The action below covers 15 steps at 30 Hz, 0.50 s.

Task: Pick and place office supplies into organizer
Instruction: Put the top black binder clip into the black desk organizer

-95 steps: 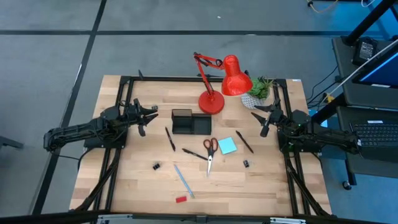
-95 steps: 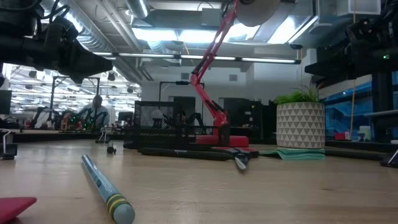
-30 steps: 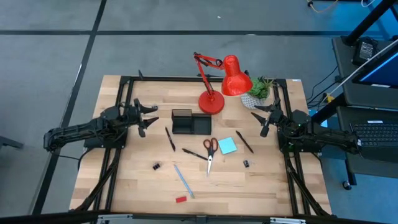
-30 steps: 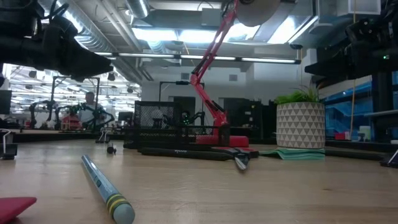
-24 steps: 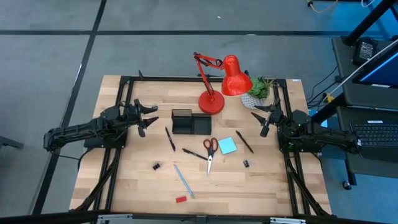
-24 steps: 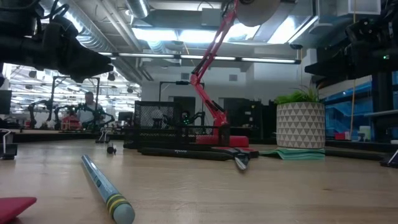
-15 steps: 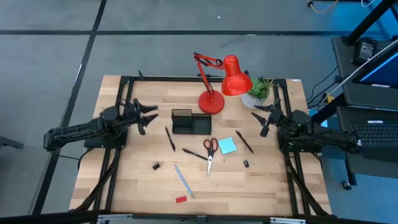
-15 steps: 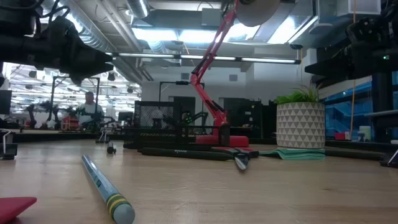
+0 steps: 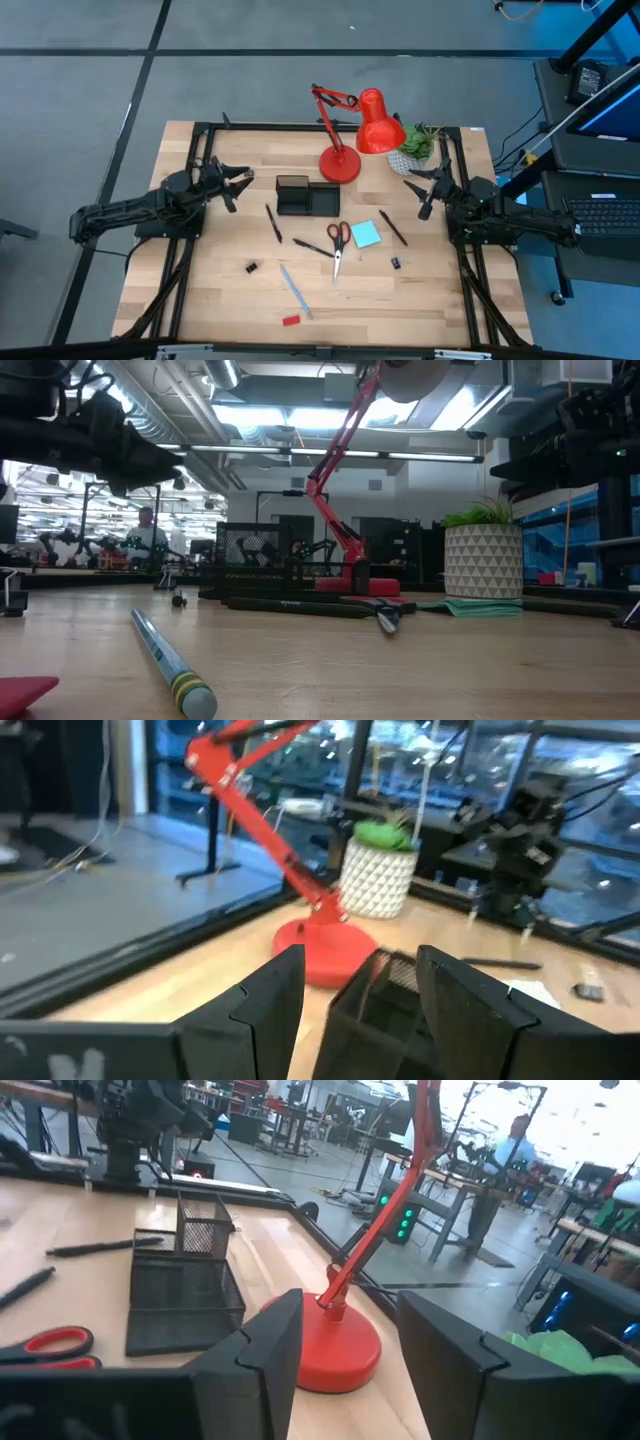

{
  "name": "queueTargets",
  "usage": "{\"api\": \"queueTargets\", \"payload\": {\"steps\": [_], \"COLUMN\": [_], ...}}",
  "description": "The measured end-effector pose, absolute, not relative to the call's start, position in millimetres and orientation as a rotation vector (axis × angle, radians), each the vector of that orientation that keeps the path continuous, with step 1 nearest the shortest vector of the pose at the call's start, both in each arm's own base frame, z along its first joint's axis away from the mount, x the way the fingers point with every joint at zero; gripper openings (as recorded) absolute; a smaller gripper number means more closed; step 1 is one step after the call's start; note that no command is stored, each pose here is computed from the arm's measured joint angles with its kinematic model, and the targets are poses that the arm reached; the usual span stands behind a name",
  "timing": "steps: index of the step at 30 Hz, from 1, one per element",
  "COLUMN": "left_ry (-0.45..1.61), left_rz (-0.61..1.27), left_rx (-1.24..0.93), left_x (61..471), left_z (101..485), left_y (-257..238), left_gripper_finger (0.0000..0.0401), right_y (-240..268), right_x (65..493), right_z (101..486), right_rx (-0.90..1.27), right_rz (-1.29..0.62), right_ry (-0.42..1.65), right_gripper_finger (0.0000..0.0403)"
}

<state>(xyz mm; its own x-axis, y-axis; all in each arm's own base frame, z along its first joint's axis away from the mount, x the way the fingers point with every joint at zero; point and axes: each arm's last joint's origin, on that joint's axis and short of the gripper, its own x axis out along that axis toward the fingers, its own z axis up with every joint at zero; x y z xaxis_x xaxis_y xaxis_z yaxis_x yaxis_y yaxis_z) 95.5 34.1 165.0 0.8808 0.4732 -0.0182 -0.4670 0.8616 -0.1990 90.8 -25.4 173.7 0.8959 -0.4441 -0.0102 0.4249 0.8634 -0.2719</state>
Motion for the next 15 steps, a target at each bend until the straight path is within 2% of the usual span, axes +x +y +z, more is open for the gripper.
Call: {"api": "queueTargets", "payload": {"steps": [9, 15], "left_ry": [0.118, 0.298], "left_rz": [0.654, 0.786], "left_rx": [-0.254, -0.361], "left_x": [105, 117], "left_z": [159, 161], "left_y": [41, 47], "left_gripper_finger": [0.0187, 0.0187], "right_y": [-25, -25], "right_x": [91, 91], "right_z": [174, 176], "right_rx": [-0.325, -0.325], "right_rz": [-0.455, -0.458], "right_ry": [0.083, 0.063], "right_gripper_finger": [0.0165, 0.0165]}}
